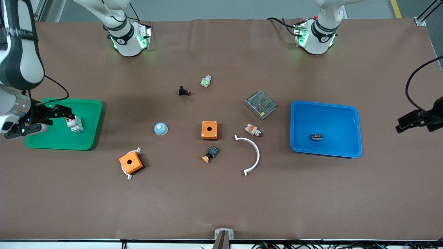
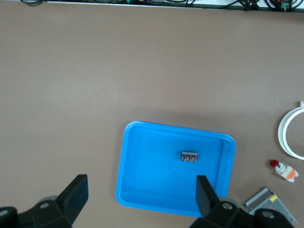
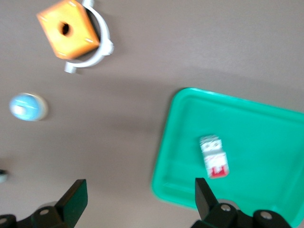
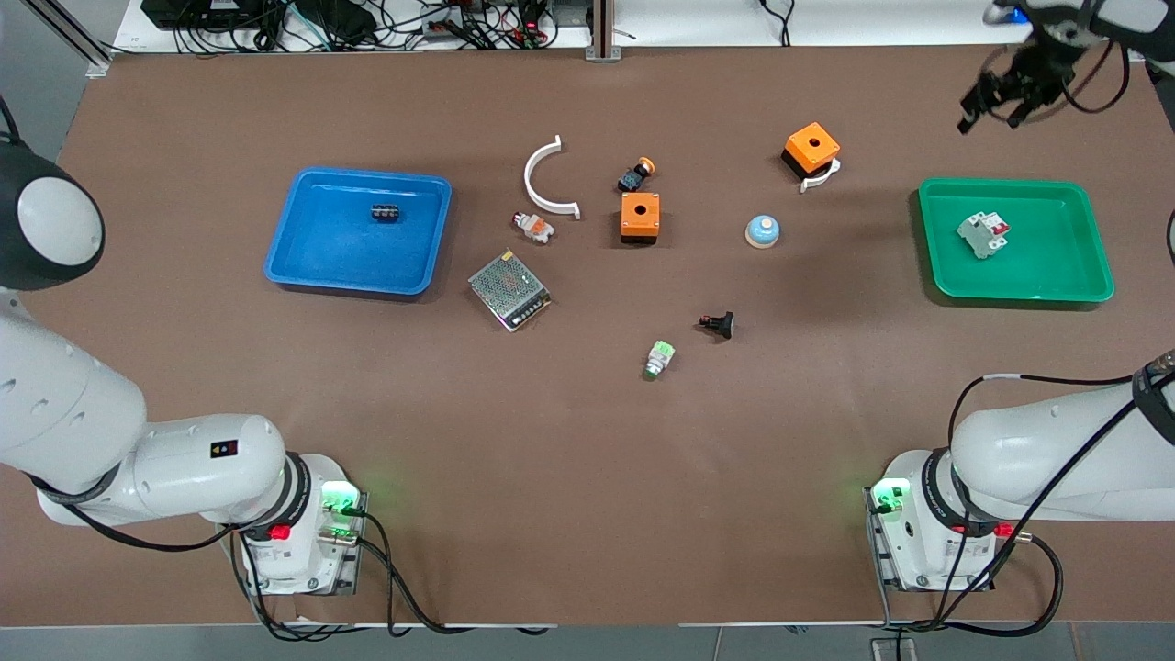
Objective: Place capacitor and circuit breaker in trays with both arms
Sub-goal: 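Release the breaker in the green tray while the left gripper withdraws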
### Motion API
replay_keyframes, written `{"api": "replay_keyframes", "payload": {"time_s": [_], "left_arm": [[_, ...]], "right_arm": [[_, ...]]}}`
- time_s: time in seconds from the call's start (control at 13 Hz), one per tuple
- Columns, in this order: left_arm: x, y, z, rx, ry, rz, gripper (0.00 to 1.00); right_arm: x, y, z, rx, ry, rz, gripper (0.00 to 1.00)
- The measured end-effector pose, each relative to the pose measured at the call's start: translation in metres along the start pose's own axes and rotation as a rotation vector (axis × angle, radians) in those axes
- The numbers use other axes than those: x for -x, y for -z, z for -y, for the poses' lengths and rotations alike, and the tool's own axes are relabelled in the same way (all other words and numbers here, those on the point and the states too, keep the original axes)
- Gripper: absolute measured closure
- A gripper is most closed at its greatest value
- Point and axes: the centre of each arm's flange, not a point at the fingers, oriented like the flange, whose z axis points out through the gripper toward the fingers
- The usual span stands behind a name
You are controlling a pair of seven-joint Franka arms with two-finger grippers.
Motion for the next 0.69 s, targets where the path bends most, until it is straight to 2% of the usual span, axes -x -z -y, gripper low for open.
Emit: {"api": "replay_keyframes", "payload": {"time_s": [0.15,0.38,0.54,0.69], "left_arm": [[0.030,0.019,-0.005,0.007,-0.005,-0.007,0.00],[0.065,0.041,-0.020,0.016,-0.028,-0.024,0.00],[0.068,0.042,-0.022,-0.021,-0.039,-0.023,0.00],[0.061,0.046,-0.028,-0.041,-0.032,-0.042,0.00]], "right_arm": [[-0.007,0.039,0.051,0.007,-0.076,0.012,0.00],[-0.009,0.081,0.115,0.022,-0.112,0.014,0.00],[-0.004,0.108,0.127,0.024,-0.112,0.002,0.00],[0.006,0.135,0.124,0.025,-0.118,-0.038,0.00]]}}
